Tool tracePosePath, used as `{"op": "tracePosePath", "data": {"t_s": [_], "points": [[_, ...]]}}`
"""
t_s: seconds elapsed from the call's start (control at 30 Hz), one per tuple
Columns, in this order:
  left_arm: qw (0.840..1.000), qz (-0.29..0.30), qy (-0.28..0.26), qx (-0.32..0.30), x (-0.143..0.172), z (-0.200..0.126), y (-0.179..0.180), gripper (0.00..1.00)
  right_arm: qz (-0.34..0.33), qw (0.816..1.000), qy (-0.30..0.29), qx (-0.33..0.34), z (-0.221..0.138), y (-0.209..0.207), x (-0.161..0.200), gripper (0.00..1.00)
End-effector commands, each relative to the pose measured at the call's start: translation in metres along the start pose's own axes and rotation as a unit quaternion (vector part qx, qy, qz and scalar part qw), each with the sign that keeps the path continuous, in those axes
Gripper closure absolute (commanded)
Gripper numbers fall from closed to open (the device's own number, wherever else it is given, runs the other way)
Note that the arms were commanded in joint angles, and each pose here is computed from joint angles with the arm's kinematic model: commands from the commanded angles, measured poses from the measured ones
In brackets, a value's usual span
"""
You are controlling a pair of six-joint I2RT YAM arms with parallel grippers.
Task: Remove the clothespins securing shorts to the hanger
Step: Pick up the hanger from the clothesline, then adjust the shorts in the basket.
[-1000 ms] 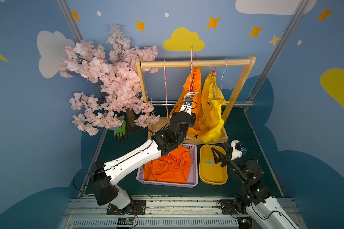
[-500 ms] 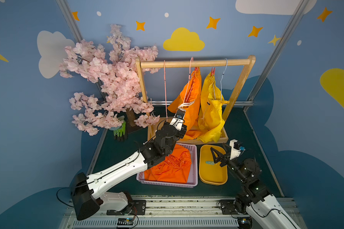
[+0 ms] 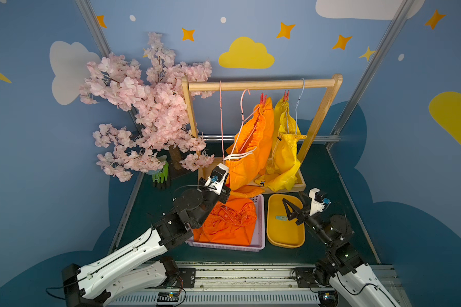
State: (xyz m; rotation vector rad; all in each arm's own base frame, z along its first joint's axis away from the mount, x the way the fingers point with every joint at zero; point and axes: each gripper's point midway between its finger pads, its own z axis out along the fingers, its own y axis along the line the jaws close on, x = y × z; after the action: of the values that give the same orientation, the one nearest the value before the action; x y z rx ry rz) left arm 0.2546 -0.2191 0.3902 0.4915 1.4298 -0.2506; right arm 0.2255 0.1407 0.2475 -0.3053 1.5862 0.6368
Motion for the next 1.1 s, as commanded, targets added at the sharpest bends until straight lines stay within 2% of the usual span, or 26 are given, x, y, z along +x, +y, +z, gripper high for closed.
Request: {"op": "tracePosePath", "data": {"t_s": [0.0,0.3,0.6,0.87,1.07], "points": [[0.998,-0.015,-0.062,0.009,-0.038,-0.019,0.009,0.97,-0.018,1.000,-0.012,-0.010,-0.005,0.006,-0.009,0.08],[0.989,-0.046,-0.135,0.029,-0.062,-0.065,0.024,0.97,-0.041,0.999,-0.009,-0.023,-0.007,0.019,-0.029,0.07],[0.966,-0.055,-0.248,0.050,-0.089,-0.118,0.036,0.97,-0.069,0.995,0.003,-0.070,0.000,0.057,-0.065,0.07],[0.956,-0.065,-0.284,0.043,-0.097,-0.145,0.049,0.97,-0.120,0.986,-0.006,-0.115,0.013,0.100,-0.100,0.07],[0.960,-0.037,-0.272,0.051,-0.087,-0.154,0.048,0.97,-0.157,0.978,-0.019,-0.138,0.024,0.129,-0.115,0.07]]}}
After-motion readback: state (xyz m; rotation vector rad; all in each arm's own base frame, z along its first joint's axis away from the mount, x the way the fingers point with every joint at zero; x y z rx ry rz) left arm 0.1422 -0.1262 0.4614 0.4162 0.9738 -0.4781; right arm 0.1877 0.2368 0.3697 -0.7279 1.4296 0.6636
